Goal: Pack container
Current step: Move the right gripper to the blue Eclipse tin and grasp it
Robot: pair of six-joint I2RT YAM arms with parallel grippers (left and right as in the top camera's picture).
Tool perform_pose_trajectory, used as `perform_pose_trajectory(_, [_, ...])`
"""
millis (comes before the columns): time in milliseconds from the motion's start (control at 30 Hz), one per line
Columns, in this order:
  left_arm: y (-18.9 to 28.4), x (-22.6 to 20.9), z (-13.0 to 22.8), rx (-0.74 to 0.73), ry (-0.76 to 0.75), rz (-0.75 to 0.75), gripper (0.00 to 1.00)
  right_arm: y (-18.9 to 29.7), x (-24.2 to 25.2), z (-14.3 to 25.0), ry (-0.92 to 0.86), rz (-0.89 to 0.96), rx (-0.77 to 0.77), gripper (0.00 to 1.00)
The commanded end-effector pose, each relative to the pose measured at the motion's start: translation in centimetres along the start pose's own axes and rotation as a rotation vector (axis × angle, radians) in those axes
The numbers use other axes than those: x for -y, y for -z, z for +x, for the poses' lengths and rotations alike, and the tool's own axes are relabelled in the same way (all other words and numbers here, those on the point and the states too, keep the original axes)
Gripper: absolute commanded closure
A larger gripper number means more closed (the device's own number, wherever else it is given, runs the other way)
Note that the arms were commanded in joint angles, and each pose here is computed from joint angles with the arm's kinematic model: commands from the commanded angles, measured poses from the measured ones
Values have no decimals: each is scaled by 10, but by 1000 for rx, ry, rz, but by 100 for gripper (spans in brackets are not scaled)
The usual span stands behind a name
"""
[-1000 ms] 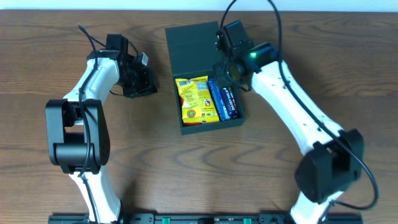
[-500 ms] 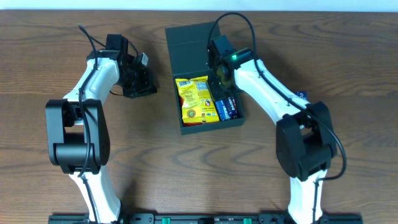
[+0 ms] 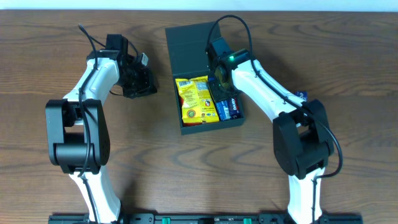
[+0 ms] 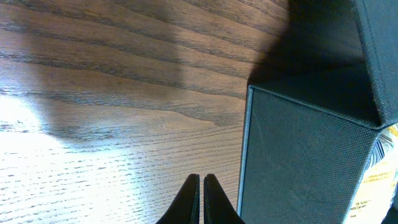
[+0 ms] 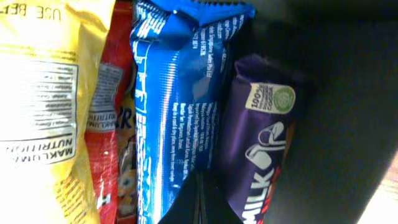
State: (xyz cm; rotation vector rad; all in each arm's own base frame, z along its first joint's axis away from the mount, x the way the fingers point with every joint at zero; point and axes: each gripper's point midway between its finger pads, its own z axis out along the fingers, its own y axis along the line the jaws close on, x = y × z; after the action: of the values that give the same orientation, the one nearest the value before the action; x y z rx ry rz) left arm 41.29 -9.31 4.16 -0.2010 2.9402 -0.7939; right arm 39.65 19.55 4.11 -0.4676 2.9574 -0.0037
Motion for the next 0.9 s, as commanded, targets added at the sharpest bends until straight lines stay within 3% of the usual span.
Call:
perform_pose_trajectory(0, [-3,-2,-1,-6,-10,-4,94,36,-8,-15,-16,-68,82,99])
perform_pose_trajectory(200, [-3,-2,-2,-5,-11,-4,94,124,16,-32,126,-55,291,99])
perform_pose_trajectory(333, [-3,-2,-2,-5,-11,-4,94,173,78,-22,53,96,365,99])
perform_pose_trajectory(467, [-3,-2,-1,-5,-10,-4,94,184,157,16,-171,216,281,99])
perform_pose_trajectory(633, [-3,-2,-2,-1,-13,-3,94,150,225,69,-390,202,112,91])
perform_pose_trajectory(667, [-3,-2,-3,1,-14,-3,94,139,232,77,-415,196,83,88])
perform_pose_trajectory(767, [-3,-2,-4,5,-16,-2,94,106,239,92,-444,188,25,41])
perform_pose_trajectory(867, [-3,-2,-4,4,-16,-2,94,79,237,99,-444,181,-6,32])
